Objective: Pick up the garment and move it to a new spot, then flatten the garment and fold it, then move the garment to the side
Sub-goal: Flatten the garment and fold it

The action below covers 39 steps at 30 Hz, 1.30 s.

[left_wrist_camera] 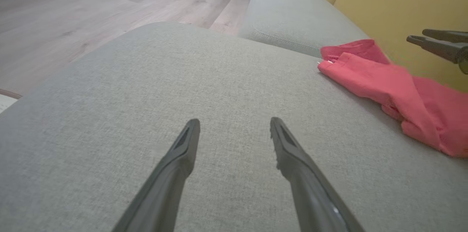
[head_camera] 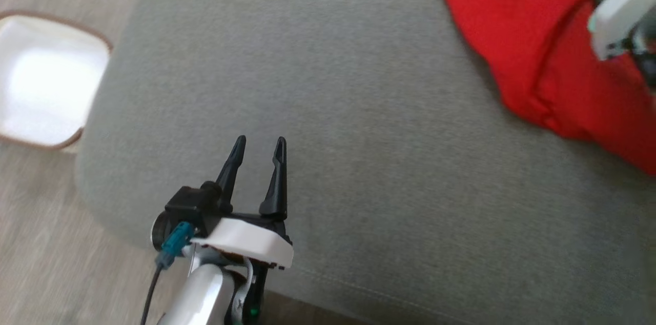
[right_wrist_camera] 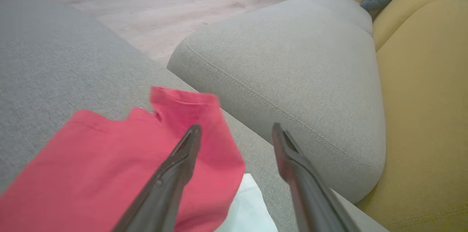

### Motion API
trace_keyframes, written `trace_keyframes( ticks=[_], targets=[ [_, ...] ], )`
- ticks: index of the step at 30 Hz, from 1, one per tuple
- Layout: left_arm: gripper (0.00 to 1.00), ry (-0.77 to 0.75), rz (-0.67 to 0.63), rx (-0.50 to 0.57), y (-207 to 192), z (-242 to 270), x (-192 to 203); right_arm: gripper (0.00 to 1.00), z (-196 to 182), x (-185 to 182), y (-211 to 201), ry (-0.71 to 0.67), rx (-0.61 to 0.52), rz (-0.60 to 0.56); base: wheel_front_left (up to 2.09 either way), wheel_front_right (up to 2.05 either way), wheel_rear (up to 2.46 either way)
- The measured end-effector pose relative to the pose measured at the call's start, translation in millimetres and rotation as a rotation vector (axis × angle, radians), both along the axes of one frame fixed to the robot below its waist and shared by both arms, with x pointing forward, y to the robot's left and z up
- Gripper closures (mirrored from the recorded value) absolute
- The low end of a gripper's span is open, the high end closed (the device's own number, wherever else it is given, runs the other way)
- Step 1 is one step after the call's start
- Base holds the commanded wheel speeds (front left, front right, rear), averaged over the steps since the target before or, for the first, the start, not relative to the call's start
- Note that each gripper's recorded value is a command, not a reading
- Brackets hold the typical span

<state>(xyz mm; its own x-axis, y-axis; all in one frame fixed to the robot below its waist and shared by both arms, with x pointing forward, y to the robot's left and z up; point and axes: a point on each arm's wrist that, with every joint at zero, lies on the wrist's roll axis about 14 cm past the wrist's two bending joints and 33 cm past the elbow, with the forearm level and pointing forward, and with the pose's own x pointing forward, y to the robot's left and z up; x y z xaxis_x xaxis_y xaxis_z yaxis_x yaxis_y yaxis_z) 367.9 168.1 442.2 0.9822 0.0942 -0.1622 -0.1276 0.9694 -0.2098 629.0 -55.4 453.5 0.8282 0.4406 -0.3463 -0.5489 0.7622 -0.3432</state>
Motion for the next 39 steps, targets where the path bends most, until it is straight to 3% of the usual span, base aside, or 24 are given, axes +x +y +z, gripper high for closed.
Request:
trace_keyframes(
  ticks=[6,9,14,22,23,24,26,31,39],
  targets=[
    [0.00,-0.028,-0.073,0.008,-18.5,5.0,9.0,0.00,22.1,-37.4,37.2,-0.050,0.110,0.117,0.00,0.00,0.00],
    [0.00,-0.042,-0.107,0.005,-27.7,7.7,11.4,0.00,8.5,-71.5,51.6,0.011,0.128,0.174,0.00,0.00,0.00],
    [0.00,-0.053,-0.139,0.001,-36.5,10.3,12.5,0.00,-30.7,-114.6,59.0,0.131,0.055,0.243,0.00,0.00,0.00],
    [0.00,-0.031,-0.092,0.013,-21.6,5.4,6.5,0.00,-55.8,-103.2,59.5,0.167,-0.105,0.259,0.00,0.00,0.00],
    [0.00,-0.029,-0.085,0.015,-19.2,5.0,5.5,0.20,-58.7,-100.5,58.2,0.173,-0.121,0.251,0.00,0.00,0.00],
    [0.00,-0.026,-0.076,0.011,-16.8,4.5,4.6,0.64,-61.4,-98.6,57.3,0.172,-0.140,0.251,0.00,0.00,0.00],
    [0.00,-0.023,-0.064,0.012,-13.4,4.2,3.1,1.00,-66.1,-96.2,56.9,0.176,-0.167,0.248,0.00,0.00,0.00],
    [0.00,-0.023,-0.049,0.011,-10.5,4.7,2.3,1.00,-64.5,-97.0,65.4,0.170,-0.138,0.247,0.00,0.00,0.00],
    [0.00,-0.044,-0.079,0.005,-19.5,10.0,7.0,1.00,-11.8,-114.8,111.8,0.042,0.075,0.356,0.00,0.00,0.00]
  ],
)
